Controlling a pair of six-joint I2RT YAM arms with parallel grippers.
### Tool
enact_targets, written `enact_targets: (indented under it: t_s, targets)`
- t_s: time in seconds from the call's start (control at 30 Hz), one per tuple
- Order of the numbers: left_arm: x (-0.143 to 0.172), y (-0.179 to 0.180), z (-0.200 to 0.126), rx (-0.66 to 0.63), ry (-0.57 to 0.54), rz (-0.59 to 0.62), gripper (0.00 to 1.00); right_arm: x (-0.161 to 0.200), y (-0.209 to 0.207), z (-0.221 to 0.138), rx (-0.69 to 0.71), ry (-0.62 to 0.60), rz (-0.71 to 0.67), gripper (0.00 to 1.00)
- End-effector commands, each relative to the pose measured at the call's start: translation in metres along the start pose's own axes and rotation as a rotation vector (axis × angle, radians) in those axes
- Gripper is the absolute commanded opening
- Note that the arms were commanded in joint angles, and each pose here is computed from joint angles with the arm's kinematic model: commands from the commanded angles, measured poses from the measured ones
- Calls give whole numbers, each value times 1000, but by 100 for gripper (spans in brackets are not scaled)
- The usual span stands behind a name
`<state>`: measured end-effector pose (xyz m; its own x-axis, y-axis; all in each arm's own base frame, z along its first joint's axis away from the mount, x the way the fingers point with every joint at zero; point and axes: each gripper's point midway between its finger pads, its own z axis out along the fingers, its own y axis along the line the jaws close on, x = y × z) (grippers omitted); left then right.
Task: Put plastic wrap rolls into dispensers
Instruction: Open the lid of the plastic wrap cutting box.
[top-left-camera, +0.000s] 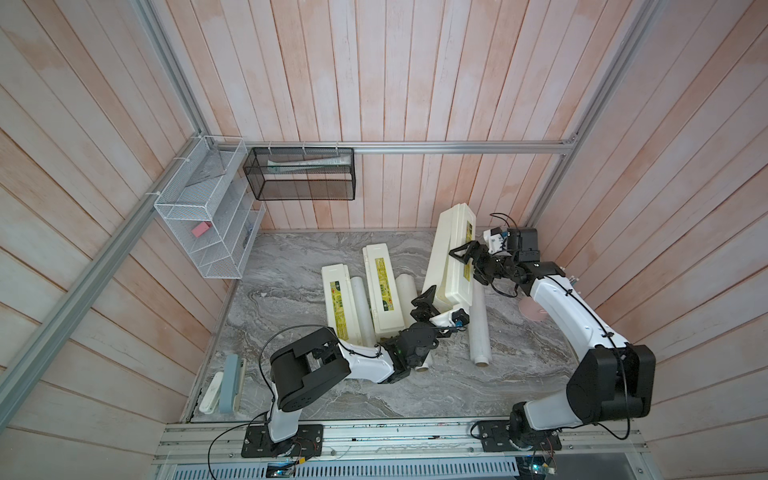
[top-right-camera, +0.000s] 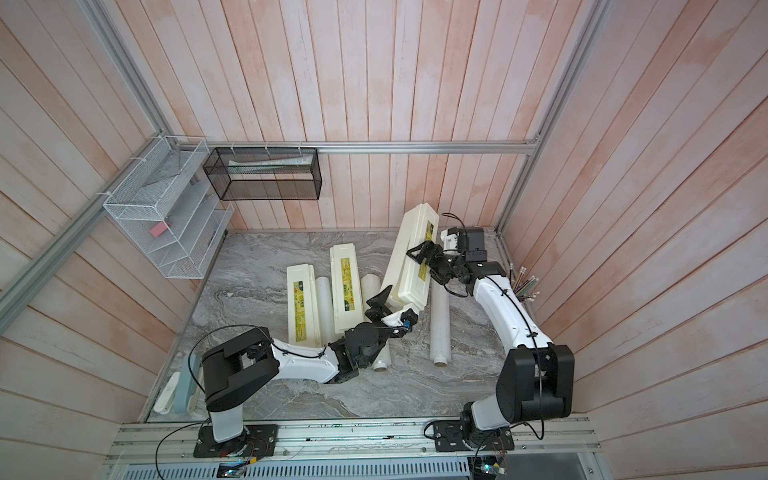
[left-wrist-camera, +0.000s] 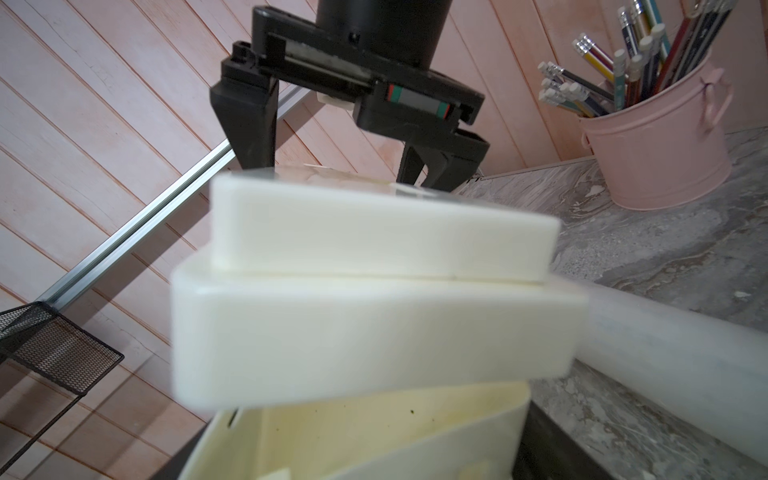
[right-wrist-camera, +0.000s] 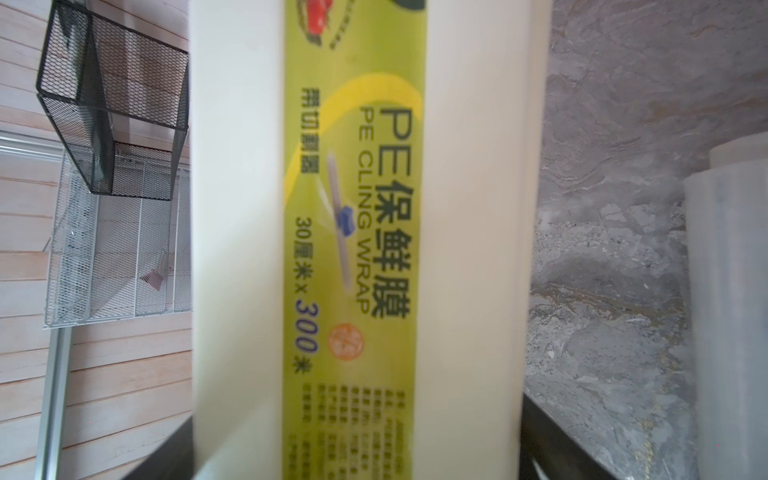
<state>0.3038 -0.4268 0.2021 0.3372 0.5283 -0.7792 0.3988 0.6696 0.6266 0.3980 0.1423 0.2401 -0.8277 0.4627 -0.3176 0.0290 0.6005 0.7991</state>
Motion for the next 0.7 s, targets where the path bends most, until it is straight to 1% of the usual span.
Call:
enact_targets:
  t_s: [0.0,0.17,0.43,0.57,0.67]
  targets:
    - [6,13,-2,-58,9,-30,50,2,16,-17,-68,26,-32,76]
    - [7,17,-3,-83,6,-36,50,-6,9,-26,-41,19,-46,76]
    - [8,16,-4,-85,-4,-42,52,-13,7,-44,-149,7,8,76]
    - [8,17,-5,-94,-8,-38,54,-17,3,-52,-142,-9,7,77]
    - [8,18,-5,-99,-14,-47,54,-18,-5,-55,-112,-18,13,77]
